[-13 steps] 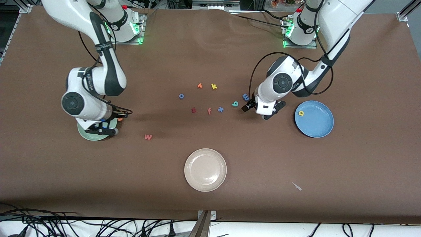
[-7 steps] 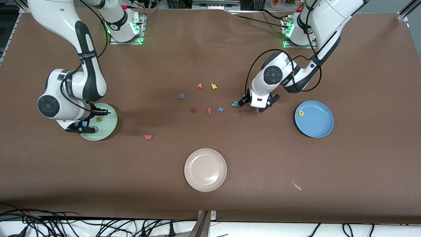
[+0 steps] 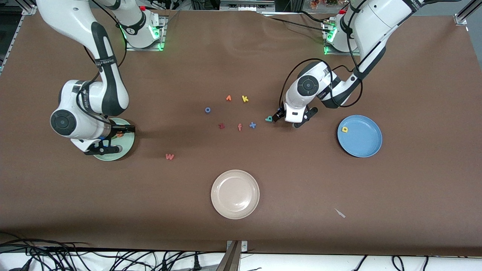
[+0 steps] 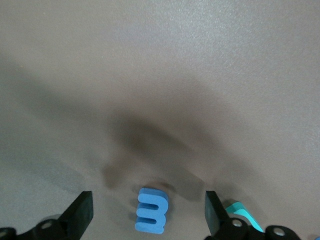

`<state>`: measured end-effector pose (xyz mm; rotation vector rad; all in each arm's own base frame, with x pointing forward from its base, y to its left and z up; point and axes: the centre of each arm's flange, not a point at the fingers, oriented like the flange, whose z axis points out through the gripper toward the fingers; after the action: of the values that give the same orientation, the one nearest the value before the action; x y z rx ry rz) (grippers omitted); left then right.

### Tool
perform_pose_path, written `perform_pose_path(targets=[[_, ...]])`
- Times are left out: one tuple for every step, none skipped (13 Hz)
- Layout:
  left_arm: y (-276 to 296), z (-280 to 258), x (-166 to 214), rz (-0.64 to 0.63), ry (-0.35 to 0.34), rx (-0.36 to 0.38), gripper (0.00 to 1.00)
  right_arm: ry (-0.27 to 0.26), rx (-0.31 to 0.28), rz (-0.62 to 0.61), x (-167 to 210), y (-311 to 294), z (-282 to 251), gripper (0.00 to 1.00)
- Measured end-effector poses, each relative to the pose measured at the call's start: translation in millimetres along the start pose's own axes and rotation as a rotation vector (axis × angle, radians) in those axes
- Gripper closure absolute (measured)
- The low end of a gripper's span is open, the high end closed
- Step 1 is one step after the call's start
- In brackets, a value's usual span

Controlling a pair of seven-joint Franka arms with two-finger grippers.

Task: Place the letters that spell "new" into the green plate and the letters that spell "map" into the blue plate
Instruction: 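Grasp pink M with the right gripper while the left gripper carries blue m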

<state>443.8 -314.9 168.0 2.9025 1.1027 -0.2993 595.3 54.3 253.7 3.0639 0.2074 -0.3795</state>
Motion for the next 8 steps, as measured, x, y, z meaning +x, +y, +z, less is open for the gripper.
perform_pose_path(targets=[[0.3,0.2,-1.0,0.000,0.000,0.000,0.02,0.003,0.004,-0.032,2.0,-14.0,-0.9,0.00],[0.7,0.5,-2.9,-0.002,0.000,0.001,0.02,0.006,0.008,-0.067,3.7,-30.2,-1.2,0.00],[1.2,0.9,-4.9,-0.005,0.000,0.002,0.04,0.015,0.011,-0.114,5.3,-46.0,-1.3,0.00],[1.5,1.1,-6.3,-0.006,0.000,0.002,0.05,0.036,0.011,-0.167,7.5,-59.6,-1.8,0.00],[1.8,1.3,-7.5,-0.006,0.000,0.002,0.10,0.062,0.011,-0.214,10.0,-71.3,-2.4,0.00],[2.1,1.5,-8.8,-0.008,0.001,0.003,0.10,0.083,0.010,-0.250,12.0,-81.2,-2.3,0.00],[2.4,1.8,-10.2,-0.010,0.001,0.003,0.19,0.104,0.008,-0.282,14.1,-89.9,-1.8,0.00],[2.6,2.1,-11.6,-0.009,0.001,0.004,0.30,0.130,0.004,-0.324,16.8,-98.3,-0.8,0.00]])
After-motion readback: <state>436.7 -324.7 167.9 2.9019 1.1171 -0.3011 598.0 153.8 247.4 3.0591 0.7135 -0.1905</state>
